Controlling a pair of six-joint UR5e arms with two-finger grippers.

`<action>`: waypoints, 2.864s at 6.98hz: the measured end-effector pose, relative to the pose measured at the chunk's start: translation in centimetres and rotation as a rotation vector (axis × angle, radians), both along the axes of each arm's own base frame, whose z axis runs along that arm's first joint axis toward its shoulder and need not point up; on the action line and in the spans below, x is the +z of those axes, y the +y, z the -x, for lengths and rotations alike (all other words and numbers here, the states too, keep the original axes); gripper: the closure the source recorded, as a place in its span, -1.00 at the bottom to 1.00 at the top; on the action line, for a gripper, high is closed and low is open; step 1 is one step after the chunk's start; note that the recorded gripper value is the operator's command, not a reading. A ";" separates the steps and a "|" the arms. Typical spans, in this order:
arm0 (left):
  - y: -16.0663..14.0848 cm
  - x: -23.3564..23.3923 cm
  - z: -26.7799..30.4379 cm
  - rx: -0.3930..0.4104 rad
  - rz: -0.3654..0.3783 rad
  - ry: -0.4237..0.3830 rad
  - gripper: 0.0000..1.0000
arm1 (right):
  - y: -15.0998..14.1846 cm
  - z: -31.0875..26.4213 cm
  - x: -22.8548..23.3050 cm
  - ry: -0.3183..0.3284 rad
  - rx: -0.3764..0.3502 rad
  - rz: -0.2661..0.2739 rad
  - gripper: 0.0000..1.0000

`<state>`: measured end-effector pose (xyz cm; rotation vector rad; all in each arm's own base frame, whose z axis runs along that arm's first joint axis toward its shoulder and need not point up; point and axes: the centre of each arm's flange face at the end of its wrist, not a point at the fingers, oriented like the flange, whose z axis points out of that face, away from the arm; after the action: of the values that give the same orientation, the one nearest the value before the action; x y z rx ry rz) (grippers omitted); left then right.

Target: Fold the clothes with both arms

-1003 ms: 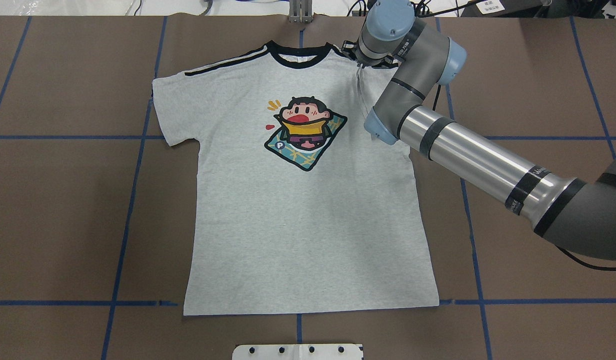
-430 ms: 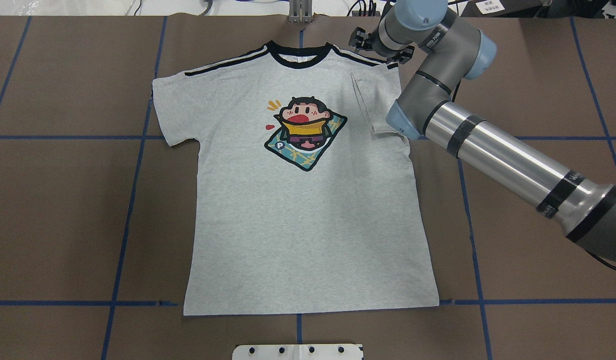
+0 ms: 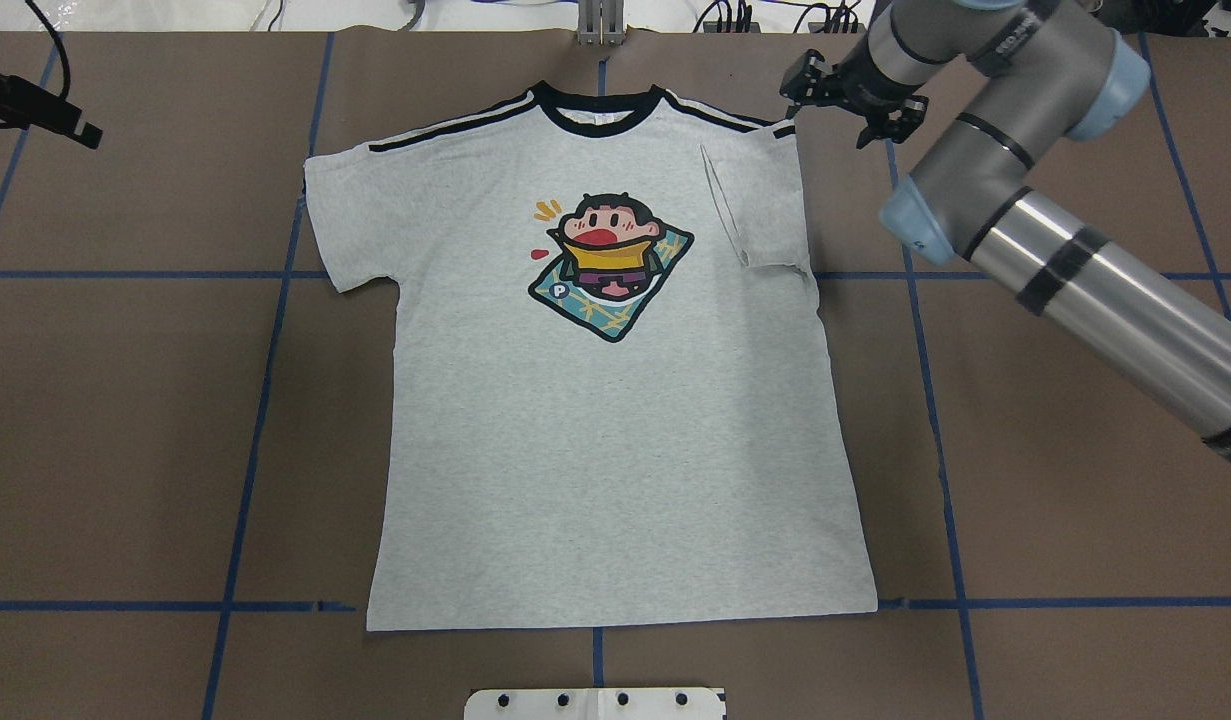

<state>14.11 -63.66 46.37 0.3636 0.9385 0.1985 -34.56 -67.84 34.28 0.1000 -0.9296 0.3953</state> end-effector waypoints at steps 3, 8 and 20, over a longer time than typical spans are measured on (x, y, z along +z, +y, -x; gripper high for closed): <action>-3.2 1.0 -10.4 -0.072 0.090 0.031 -1.00 | 6.9 -11.0 2.4 0.027 -0.140 -0.058 -1.00; -6.4 0.3 -18.4 -0.199 0.206 0.066 -0.80 | 6.9 -17.4 3.2 0.003 -0.201 -0.135 -1.00; -7.2 -0.1 -25.1 -0.264 0.128 0.018 1.00 | 6.0 -17.9 3.5 0.008 -0.189 -0.137 -1.00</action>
<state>39.17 -70.87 46.30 0.3676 0.9065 -0.1056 -16.70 -61.82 37.75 0.1369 -0.9485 0.1559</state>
